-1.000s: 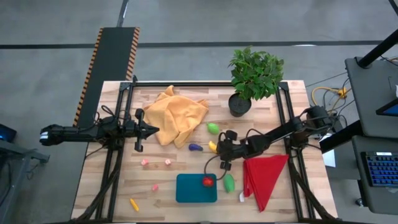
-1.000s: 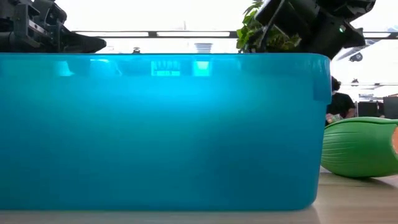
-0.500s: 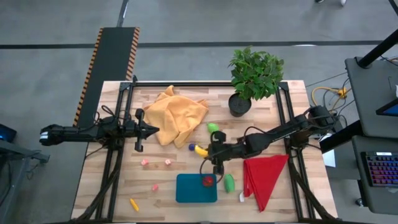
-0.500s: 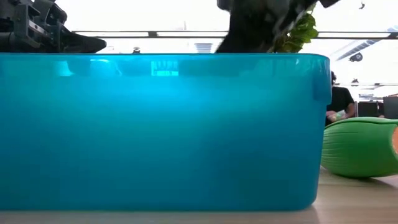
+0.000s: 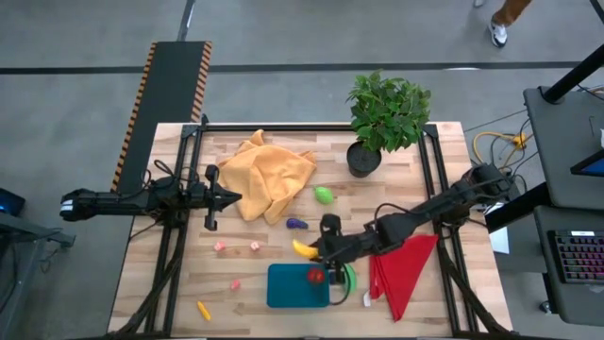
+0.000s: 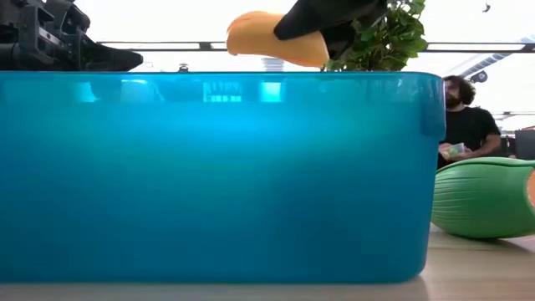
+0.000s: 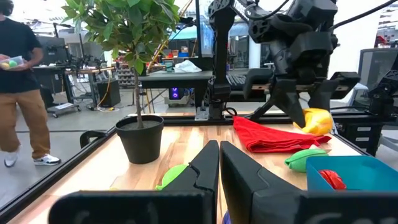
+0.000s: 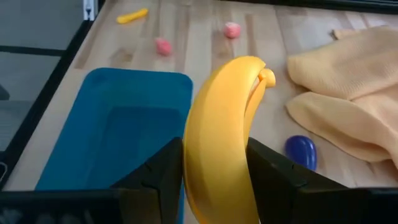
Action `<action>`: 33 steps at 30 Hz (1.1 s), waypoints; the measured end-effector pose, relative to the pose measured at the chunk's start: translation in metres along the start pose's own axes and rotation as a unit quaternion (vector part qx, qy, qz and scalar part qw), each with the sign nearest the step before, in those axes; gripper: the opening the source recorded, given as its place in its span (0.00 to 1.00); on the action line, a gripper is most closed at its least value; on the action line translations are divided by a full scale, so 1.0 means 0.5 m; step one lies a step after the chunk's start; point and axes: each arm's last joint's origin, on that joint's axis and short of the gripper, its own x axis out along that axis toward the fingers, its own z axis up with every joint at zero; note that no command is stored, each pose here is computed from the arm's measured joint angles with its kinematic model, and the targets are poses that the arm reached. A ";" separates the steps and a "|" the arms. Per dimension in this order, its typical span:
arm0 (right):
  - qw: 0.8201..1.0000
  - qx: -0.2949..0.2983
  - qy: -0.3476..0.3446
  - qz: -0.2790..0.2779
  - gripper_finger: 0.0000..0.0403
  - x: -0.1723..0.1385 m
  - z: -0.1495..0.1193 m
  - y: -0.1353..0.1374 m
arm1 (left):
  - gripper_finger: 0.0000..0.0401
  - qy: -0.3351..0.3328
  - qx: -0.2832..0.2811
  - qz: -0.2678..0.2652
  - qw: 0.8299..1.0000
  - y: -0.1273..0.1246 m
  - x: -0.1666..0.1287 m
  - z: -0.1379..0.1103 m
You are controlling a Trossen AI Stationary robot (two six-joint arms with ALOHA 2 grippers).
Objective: Pick and placing Produce into tupperware
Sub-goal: Put the yellow banana into the blue bin
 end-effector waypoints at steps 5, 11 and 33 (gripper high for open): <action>1.000 0.013 0.001 0.008 0.37 -0.004 -0.005 0.015 | 0.00 0.000 0.000 0.000 1.000 0.000 0.000 0.000; 1.000 0.013 0.005 0.016 0.37 -0.007 -0.013 0.030 | 0.00 0.000 0.000 0.000 1.000 0.000 0.000 0.000; 0.999 -0.021 0.021 0.045 0.37 0.088 -0.012 0.078 | 0.00 0.000 0.000 0.000 1.000 0.000 0.000 0.000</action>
